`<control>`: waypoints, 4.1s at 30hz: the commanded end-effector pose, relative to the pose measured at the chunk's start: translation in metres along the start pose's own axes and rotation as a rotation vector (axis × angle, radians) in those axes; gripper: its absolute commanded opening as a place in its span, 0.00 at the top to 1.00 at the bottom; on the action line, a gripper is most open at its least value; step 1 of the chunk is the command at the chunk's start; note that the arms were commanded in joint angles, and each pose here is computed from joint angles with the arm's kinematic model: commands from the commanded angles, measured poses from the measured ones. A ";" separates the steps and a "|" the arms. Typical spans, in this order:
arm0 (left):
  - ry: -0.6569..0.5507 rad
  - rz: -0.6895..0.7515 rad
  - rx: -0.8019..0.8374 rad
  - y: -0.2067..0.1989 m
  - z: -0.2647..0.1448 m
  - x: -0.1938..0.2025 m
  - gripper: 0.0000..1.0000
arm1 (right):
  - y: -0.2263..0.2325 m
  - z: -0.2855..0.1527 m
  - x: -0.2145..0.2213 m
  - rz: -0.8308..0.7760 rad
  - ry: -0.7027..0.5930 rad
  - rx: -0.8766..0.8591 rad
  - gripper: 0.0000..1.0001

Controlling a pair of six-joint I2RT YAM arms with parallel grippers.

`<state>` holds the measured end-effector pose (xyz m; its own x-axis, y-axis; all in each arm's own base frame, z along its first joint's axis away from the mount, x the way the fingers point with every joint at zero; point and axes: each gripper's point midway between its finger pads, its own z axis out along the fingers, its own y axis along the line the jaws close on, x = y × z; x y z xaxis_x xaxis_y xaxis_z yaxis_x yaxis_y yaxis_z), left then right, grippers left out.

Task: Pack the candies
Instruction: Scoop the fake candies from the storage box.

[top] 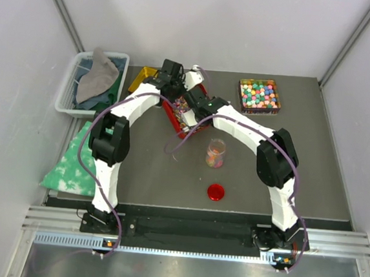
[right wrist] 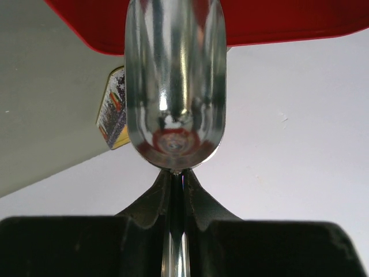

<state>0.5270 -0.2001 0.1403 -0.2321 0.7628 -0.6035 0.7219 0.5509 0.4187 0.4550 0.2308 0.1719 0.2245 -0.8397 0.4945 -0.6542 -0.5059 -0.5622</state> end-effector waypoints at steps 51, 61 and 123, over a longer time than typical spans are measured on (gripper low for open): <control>-0.184 -0.018 -0.117 0.020 -0.045 -0.048 1.00 | 0.038 -0.016 -0.094 0.174 -0.369 -0.241 1.00; -0.147 -0.055 -0.135 0.021 -0.042 -0.042 1.00 | 0.032 -0.010 -0.117 0.268 -0.423 -0.243 1.00; -0.045 -0.171 -0.099 -0.001 -0.030 -0.029 1.00 | 0.008 0.003 -0.161 0.800 -0.539 -0.188 1.00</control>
<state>0.5084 -0.1722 0.1406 -0.3799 0.7182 -0.5829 0.6189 0.6657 0.4168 0.4088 0.3248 0.0827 -0.0548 -0.9737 -0.2211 -0.8727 0.1543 -0.4632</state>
